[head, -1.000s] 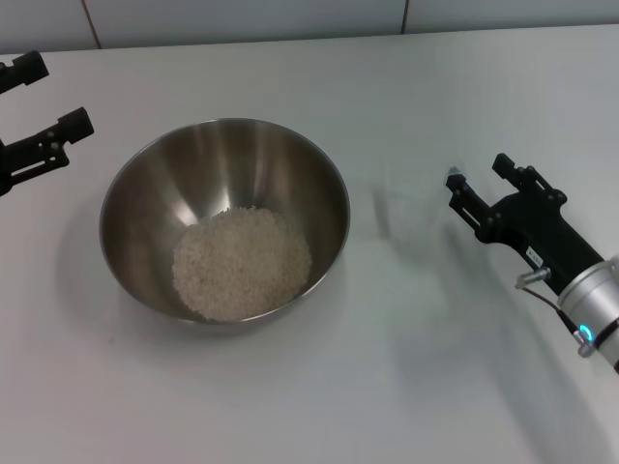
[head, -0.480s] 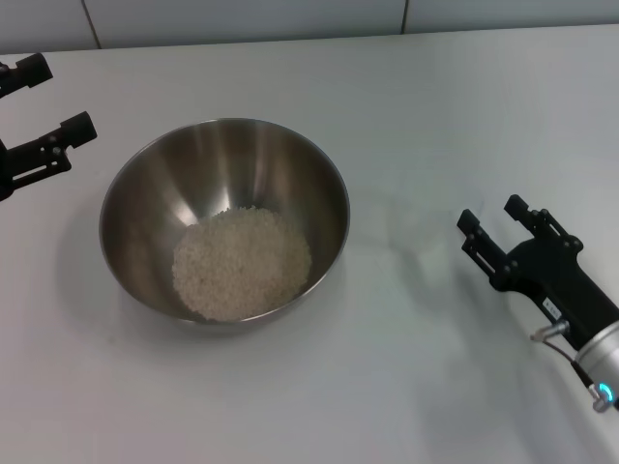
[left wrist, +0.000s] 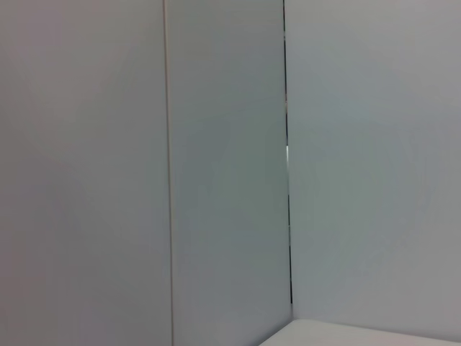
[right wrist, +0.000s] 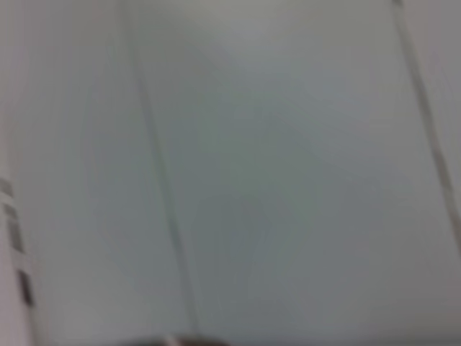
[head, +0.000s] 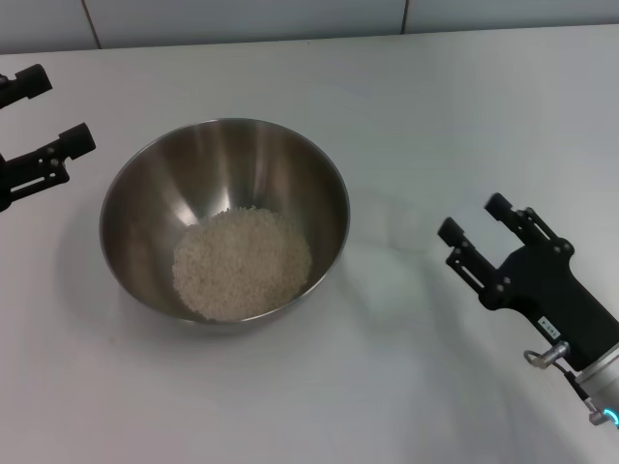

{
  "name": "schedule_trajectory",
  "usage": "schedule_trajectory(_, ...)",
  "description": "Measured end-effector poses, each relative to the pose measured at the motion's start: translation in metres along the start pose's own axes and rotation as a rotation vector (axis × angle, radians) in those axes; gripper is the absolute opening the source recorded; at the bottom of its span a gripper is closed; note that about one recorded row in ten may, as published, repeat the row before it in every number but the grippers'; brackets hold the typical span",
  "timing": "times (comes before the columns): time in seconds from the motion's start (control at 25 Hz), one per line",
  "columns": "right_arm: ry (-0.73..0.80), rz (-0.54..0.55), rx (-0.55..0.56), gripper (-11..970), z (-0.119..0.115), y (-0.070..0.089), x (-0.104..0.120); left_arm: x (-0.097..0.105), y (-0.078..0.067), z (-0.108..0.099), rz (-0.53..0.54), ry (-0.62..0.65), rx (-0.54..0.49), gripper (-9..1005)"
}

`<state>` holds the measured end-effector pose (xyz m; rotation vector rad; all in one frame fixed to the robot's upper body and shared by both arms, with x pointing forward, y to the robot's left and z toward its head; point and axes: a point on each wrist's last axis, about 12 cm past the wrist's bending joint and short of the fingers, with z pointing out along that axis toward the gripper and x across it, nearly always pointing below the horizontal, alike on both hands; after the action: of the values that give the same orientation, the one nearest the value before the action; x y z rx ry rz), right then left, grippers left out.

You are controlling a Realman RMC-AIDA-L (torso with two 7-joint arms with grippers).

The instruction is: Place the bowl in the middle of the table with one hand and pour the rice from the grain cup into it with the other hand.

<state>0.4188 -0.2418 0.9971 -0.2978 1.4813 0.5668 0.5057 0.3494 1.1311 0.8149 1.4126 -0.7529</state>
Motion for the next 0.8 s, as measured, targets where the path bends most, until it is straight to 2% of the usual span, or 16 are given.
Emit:
schedule_trajectory(0.04,0.000,0.000,0.000,703,0.000,0.000,0.000,0.000,0.000,-0.001,0.000,0.000,0.000,815)
schedule_trajectory(0.16,-0.068,-0.018,-0.095,702,0.002,0.003,-0.010,0.000,-0.001,-0.001,-0.001,0.002,0.007,816)
schedule_trajectory(0.24,-0.084,-0.045,-0.217,702,0.004,0.002,-0.017,0.001,-0.005,-0.003,-0.001,0.005,0.033,816)
schedule_trajectory(0.28,-0.078,-0.046,-0.328,702,0.008,0.000,-0.023,0.001,-0.006,-0.004,0.000,0.006,0.048,816)
schedule_trajectory(0.32,-0.078,-0.046,-0.328,702,0.008,0.000,-0.023,0.001,-0.006,-0.004,0.000,0.006,0.048,816)
schedule_trajectory(0.44,-0.029,-0.008,-0.468,702,0.016,-0.009,-0.031,0.001,-0.013,-0.014,0.001,0.025,0.091,816)
schedule_trajectory(0.52,0.008,0.012,-0.519,702,0.022,-0.016,-0.037,0.001,-0.013,-0.014,0.001,0.025,0.091,816)
schedule_trajectory(0.68,0.027,-0.005,-0.552,703,0.030,-0.022,-0.042,0.003,-0.014,-0.017,-0.002,0.036,0.093,815)
schedule_trajectory(0.72,0.026,-0.018,-0.556,703,0.032,-0.024,-0.044,0.010,-0.020,-0.026,0.003,0.075,0.088,815)
schedule_trajectory(0.8,0.024,-0.044,-0.566,703,0.041,-0.028,-0.048,0.013,-0.023,-0.029,0.006,0.085,0.087,815)
